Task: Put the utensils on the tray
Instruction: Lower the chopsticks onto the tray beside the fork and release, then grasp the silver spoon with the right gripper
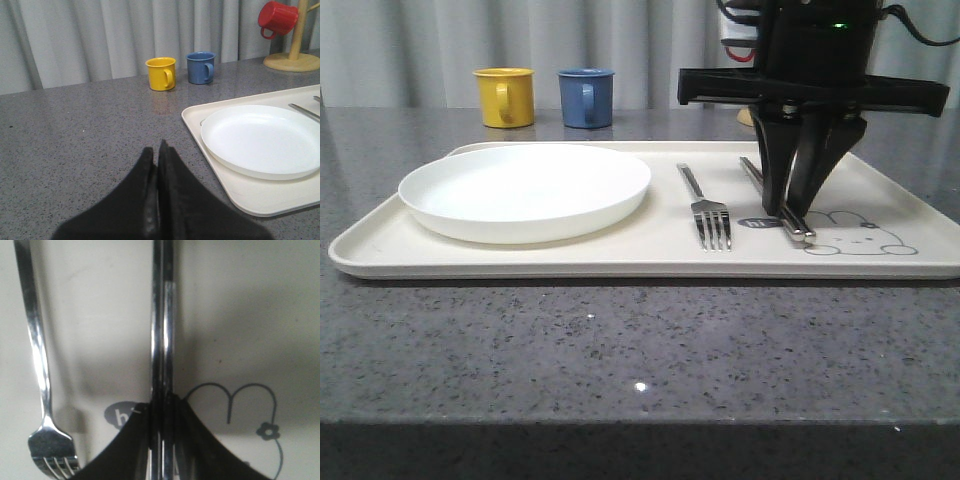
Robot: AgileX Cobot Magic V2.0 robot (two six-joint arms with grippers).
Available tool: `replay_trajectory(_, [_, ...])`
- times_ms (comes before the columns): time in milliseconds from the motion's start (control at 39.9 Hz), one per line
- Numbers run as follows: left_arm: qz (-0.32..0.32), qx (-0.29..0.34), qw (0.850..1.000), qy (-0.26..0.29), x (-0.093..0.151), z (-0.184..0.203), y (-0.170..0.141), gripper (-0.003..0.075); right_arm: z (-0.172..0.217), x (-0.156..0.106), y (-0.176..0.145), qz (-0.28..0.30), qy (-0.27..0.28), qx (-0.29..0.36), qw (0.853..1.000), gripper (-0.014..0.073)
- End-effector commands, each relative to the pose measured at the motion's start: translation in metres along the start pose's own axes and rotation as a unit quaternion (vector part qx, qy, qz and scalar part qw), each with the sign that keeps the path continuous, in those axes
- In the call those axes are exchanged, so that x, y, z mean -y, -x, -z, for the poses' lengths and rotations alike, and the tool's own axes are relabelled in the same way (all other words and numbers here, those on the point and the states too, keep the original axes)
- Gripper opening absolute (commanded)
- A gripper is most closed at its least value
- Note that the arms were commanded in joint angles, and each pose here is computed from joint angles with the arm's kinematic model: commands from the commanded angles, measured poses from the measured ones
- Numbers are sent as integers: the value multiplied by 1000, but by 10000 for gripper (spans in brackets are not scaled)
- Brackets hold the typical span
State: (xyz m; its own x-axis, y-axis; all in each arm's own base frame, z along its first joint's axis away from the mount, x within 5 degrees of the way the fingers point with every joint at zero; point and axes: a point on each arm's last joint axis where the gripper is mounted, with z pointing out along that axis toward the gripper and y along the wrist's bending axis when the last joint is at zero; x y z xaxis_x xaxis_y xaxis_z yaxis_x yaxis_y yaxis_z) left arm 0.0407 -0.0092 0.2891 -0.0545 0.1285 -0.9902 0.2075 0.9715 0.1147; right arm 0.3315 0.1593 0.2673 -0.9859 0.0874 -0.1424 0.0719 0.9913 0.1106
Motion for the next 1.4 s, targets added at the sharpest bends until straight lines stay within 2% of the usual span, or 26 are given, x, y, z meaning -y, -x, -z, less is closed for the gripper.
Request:
replay_trajectory(0, [8,49,999,6,-2,2,16,-18,26,-1,1,0,23,37,999,154])
replay_trajectory(225, [8,49,999,6,-2,2,16,-18,27,0,1,-2,21,33,999,281])
replay_trajectory(351, [8,49,999,6,-2,2,16,-18,38,7,4,2,-1,27,1000,291])
replay_trajectory(401, [8,49,999,6,-2,2,16,-18,48,14,8,17,-26,26,999,291])
replay_trajectory(476, [8,49,999,6,-2,2,16,-18,64,26,15,34,-36,50,998,291])
replay_trajectory(676, [8,49,999,6,-2,2,16,-18,99,83,20,34,-49,90,994,293])
replay_trajectory(851, [8,49,999,6,-2,2,16,-18,112,163,17,-20,-93,94,991,365])
replay_trajectory(1002, [8,49,999,6,-2,2,16,-18,112,216,19,-67,-115,93,987,361])
replay_trajectory(1152, [8,49,999,6,-2,2,16,-18,100,246,26,-87,-121,91,985,361])
replay_trajectory(1377, [8,49,999,6,-2,2,16,-18,75,258,44,-66,-138,88,984,361])
